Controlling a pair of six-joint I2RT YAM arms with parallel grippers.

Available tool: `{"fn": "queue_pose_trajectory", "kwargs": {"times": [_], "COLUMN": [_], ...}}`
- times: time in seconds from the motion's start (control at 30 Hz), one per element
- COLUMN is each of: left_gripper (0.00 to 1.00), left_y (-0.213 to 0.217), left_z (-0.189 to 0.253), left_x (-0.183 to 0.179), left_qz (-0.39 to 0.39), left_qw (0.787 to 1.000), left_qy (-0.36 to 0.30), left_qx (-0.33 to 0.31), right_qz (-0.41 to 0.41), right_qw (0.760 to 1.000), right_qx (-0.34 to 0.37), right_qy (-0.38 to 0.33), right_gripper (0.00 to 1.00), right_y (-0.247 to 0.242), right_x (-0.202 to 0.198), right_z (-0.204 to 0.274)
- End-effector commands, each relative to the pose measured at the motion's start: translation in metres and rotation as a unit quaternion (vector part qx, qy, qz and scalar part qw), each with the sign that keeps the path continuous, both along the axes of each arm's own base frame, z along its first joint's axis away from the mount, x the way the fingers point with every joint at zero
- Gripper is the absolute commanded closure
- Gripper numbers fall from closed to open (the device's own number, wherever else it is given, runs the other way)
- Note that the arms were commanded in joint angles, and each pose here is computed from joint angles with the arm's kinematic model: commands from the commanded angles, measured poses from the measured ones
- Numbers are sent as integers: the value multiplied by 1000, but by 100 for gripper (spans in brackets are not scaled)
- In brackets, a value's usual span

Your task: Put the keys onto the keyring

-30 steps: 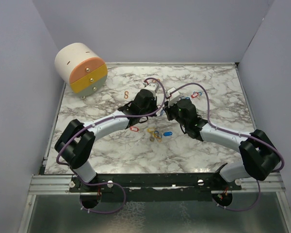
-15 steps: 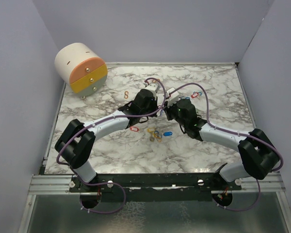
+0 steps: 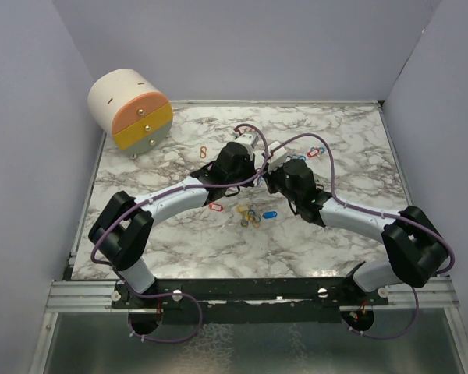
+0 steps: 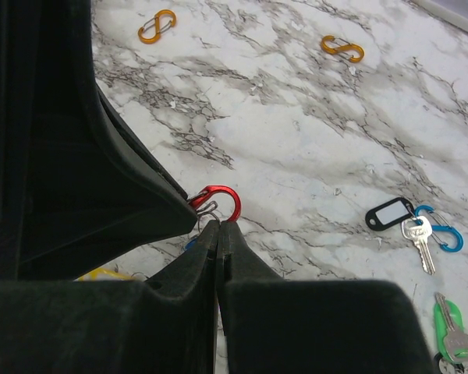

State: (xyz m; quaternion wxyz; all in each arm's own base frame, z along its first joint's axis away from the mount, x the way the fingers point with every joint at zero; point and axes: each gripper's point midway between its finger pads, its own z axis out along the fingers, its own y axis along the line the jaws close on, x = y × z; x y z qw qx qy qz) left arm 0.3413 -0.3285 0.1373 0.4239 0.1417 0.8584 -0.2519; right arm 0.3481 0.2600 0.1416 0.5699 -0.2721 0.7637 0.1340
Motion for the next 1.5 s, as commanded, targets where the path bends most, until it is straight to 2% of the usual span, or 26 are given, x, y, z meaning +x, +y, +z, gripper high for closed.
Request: {"fn": "queue_pose_trajectory", "kwargs": {"times": [0.0, 1.03, 1.13, 1.3, 1.47], "left_gripper": [100, 100, 92, 68, 51], "left_y": [-10, -10, -10, -10, -9], "left_z": [12, 12, 13, 12, 12], "left_x": [-1, -6, -6, -6, -7], "left_qz": [-18, -30, -29, -29, -25], "left_qw": [1000, 999, 999, 1000, 1000], "left_qy": [-8, 0, -1, -1, 0], "left_qx": [-13, -12, -13, -12, -13], "right_qz": [-7, -42, -45, -48, -51], "right_qw": [1000, 997, 997, 997, 996], "right_qx": [4, -6, -4, -2, -1], "right_qy": [-26, -61, -63, -67, -69], "right_gripper": [99, 99, 99, 99, 99], "right_y": [1, -17, -18, -20, -21], "right_x": [5, 8, 8, 7, 7], "right_z": [10, 11, 12, 15, 16]}}
